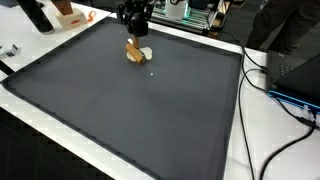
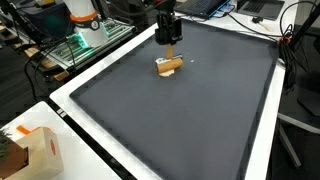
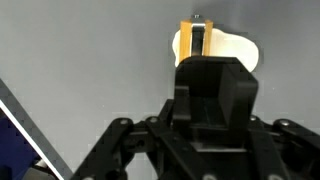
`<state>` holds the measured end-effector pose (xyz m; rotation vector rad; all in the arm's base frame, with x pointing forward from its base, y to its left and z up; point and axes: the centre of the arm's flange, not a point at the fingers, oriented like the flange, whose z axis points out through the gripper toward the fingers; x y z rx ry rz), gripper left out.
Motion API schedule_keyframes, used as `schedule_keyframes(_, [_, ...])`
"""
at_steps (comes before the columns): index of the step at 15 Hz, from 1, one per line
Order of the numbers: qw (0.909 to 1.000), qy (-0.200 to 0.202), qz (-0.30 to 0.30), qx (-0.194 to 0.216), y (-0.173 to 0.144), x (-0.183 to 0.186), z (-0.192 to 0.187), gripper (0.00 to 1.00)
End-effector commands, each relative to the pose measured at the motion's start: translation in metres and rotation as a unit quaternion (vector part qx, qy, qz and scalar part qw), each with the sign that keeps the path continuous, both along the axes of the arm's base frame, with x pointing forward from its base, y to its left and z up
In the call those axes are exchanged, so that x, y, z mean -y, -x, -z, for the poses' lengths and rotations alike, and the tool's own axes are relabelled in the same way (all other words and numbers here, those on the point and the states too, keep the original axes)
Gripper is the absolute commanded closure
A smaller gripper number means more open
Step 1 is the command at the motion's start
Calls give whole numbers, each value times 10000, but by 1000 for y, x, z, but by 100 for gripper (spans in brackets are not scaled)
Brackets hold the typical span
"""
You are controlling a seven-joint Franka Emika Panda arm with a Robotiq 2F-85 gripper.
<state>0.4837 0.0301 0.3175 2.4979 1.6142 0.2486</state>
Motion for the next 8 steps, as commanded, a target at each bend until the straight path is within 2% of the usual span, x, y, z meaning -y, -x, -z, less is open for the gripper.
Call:
schedule_keyframes(1, [9982, -281, -283, -442, 1, 1, 15, 76])
schedule_keyframes(8, [9927, -331, -500, -1048, 2, 2, 17, 76])
